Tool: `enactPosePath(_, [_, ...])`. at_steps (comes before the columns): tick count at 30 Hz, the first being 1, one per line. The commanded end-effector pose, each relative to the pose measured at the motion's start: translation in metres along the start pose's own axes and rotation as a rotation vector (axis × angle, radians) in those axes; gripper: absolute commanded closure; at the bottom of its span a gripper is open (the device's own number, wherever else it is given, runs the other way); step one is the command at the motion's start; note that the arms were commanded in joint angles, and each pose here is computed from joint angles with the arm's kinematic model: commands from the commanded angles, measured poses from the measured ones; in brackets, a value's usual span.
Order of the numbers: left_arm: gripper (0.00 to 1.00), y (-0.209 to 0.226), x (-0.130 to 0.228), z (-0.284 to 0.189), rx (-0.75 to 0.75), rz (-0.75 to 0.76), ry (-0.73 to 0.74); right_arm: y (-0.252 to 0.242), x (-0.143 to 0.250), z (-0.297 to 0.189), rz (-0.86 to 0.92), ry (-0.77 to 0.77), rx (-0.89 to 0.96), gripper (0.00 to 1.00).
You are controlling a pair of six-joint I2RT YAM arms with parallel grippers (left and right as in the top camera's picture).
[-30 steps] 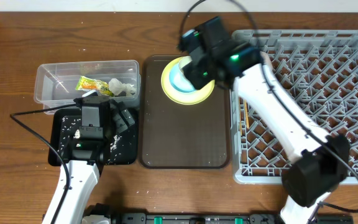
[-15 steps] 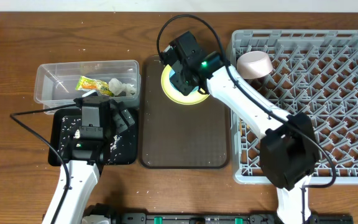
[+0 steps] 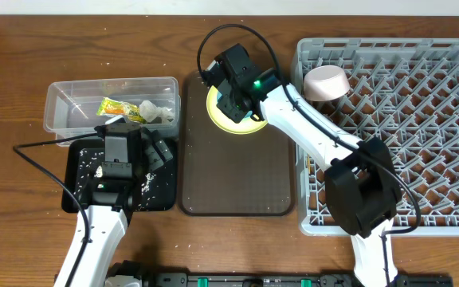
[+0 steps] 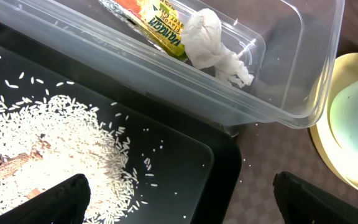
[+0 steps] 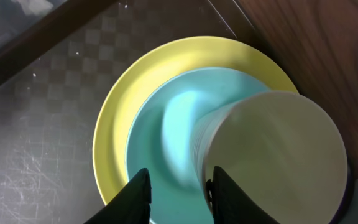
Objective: Sort waste into correct bins and load items into the dishwasher rack
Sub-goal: 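Grasp the white cup with the right gripper and lift it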
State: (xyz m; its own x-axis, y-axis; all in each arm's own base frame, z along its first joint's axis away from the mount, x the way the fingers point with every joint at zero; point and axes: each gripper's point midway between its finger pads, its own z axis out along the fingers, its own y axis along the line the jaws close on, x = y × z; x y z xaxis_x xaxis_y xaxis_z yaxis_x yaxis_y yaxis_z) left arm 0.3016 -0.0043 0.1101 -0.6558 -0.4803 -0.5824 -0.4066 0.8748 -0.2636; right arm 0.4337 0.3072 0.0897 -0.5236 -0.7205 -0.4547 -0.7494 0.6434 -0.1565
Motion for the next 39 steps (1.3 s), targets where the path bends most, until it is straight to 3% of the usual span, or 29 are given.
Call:
enactPosePath(1, [0.03, -0.001, -0.006, -0.002, 0.0, 0.001, -0.013, -0.004, 0.002, 0.002, -0.011, 0.006, 0.011, 0.72])
enactPosePath(26, [0.03, -0.001, -0.006, -0.002, -0.001, 0.001, -0.013, -0.013, 0.017, 0.008, 0.01, 0.056, 0.008, 0.81])
enactPosePath(34, [0.03, -0.001, -0.006, -0.002, -0.001, 0.001, -0.013, -0.013, 0.02, 0.008, 0.013, 0.065, 0.006, 0.91])
enactPosePath(36, [0.03, -0.001, -0.006, -0.002, -0.001, 0.001, -0.013, -0.013, 0.02, 0.008, 0.013, 0.065, 0.006, 0.99])
enactPosePath(39, [0.03, -0.001, -0.006, -0.002, -0.001, 0.001, -0.013, -0.015, 0.017, 0.003, 0.029, 0.054, 0.01, 0.99])
